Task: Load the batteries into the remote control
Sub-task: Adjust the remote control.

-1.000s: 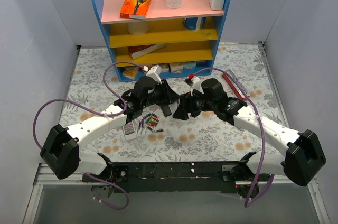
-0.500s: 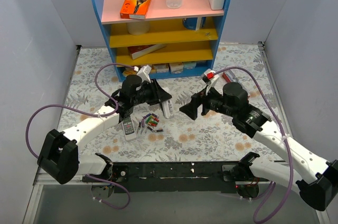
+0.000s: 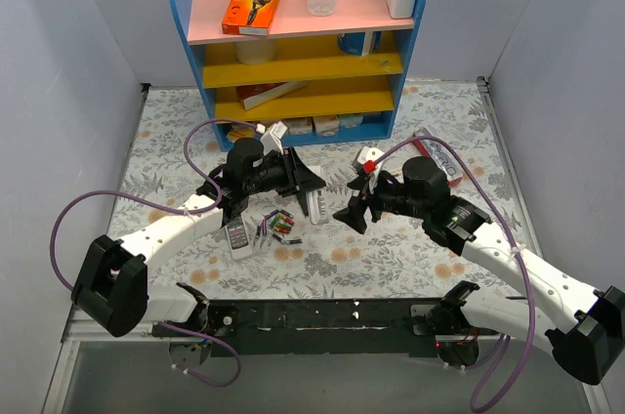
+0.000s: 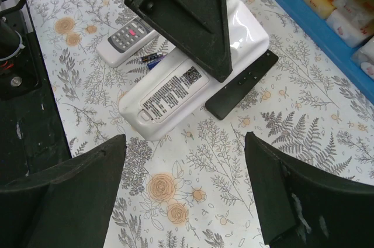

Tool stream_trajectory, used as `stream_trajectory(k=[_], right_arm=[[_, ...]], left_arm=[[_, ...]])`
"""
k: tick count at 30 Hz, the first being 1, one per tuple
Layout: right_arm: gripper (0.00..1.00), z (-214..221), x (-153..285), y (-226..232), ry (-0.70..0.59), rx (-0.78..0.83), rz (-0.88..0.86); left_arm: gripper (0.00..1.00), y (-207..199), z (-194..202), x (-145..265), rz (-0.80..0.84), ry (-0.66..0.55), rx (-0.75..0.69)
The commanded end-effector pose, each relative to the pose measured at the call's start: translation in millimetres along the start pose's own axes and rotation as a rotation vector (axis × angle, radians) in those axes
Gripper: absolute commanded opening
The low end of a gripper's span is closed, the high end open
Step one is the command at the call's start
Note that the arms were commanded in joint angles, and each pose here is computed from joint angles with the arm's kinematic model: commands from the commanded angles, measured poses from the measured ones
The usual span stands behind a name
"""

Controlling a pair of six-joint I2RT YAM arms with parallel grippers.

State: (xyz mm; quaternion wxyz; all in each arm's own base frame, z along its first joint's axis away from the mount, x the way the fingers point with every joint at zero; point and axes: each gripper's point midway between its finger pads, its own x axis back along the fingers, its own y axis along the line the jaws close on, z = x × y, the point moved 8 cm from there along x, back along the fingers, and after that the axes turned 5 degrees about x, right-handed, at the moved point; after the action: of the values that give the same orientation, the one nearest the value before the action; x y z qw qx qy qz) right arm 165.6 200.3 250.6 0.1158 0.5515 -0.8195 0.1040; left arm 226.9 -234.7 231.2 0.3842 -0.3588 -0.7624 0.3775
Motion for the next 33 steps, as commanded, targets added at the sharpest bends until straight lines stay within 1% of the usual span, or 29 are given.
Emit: stream_trajectory(k=[1,2,3,4,7,10,11,12,14,16,19,20,22,23,25,26,27,28,29,30,31,32,33], right_arm=[[0.90,-14.3,-9.0,0.8,-0.042,0.007,-0.019],[0.94,-14.0,-11.3,1.4,-0.036,-0.028,-0.014],[0.95,-14.2,-15.3,0.9,-0.031,-0.062,-0.006],[0.96,-15.3,-18.0,6.0,-0.033,-0.140,-0.011],[0.97,-15.5,-27.1,13.1,-0.021,-0.258,0.013],[0.98,-18.2,-34.4,17.4,-0.002,-0.322,0.051],[0.98,-18.1,-36.4,19.2,0.009,-0.372,0.066],[0.98,-16.0,-40.2,17.6,0.024,-0.399,0.107],[0.98,-15.4,-43.2,17.7,0.038,-0.450,0.135],[0.97,-12.7,-47.5,16.0,0.052,-0.473,0.181],[0.93,-12.4,-52.6,15.6,0.061,-0.489,0.202],[0.88,-14.2,-53.3,14.5,0.059,-0.492,0.215],[0.82,-12.6,-56.4,14.2,0.072,-0.491,0.228],[0.77,-11.9,-57.2,15.4,0.080,-0.490,0.226],[0.70,-11.5,-58.9,15.8,0.088,-0.491,0.222],[0.61,-10.9,-59.3,16.3,0.092,-0.491,0.221],[0.53,-9.8,-59.7,17.6,0.097,-0.492,0.217],[0.46,-10.2,-59.3,18.1,0.094,-0.491,0.215],[0.31,-10.0,-59.2,18.2,0.096,-0.491,0.216],[0.24,-8.7,-59.0,19.0,0.102,-0.492,0.213],[0.18,-8.9,-58.7,19.4,0.102,-0.491,0.213],[0.08,-8.8,-58.2,19.6,0.104,-0.491,0.214],[0.05,-7.7,-58.1,20.3,0.108,-0.493,0.213]], left_arm=[[0.00,-13.9,-8.2,1.0,0.053,-0.043,0.030],[0.00,-14.3,-7.8,0.8,0.055,-0.052,0.035],[0.00,-14.2,-8.3,0.7,0.053,-0.065,0.039],[0.00,-13.6,-9.2,-0.1,0.048,-0.085,0.042],[0.00,-15.3,-10.2,-1.4,0.047,-0.112,0.039],[0.00,-17.5,-10.5,-3.0,0.045,-0.138,0.023],[0.00,-17.5,-8.8,-3.9,0.041,-0.144,0.014],[0.00,-17.7,-7.9,-4.5,0.039,-0.146,0.015],[0.00,-18.5,-6.2,-5.7,0.042,-0.150,0.011],[0.00,-21.5,-4.3,-5.8,0.053,-0.153,0.005],[0.00,-23.2,-2.7,-6.7,0.056,-0.157,-0.003],[0.00,-24.3,-2.3,-6.3,0.058,-0.159,-0.006],[0.00,-24.6,-2.9,-6.3,0.056,-0.167,-0.009],[0.00,-25.4,-3.2,-5.7,0.058,-0.170,-0.010],[0.00,-26.0,-4.4,-5.1,0.057,-0.179,-0.017],[0.00,-26.4,-4.9,-5.1,0.057,-0.181,-0.019],[0.00,-26.4,-5.4,-5.2,0.055,-0.184,-0.025],[0.04,-25.4,-6.0,-5.3,0.046,-0.189,-0.029],[0.10,-24.7,-6.3,-4.8,0.039,-0.194,-0.033],[0.15,-23.8,-6.7,-3.9,0.027,-0.201,-0.034],[0.30,-21.6,-8.7,-4.1,0.006,-0.224,-0.031],[0.35,-21.3,-9.3,-2.9,-0.001,-0.233,-0.034],[0.38,-21.7,-10.2,-2.1,-0.002,-0.243,-0.034]])
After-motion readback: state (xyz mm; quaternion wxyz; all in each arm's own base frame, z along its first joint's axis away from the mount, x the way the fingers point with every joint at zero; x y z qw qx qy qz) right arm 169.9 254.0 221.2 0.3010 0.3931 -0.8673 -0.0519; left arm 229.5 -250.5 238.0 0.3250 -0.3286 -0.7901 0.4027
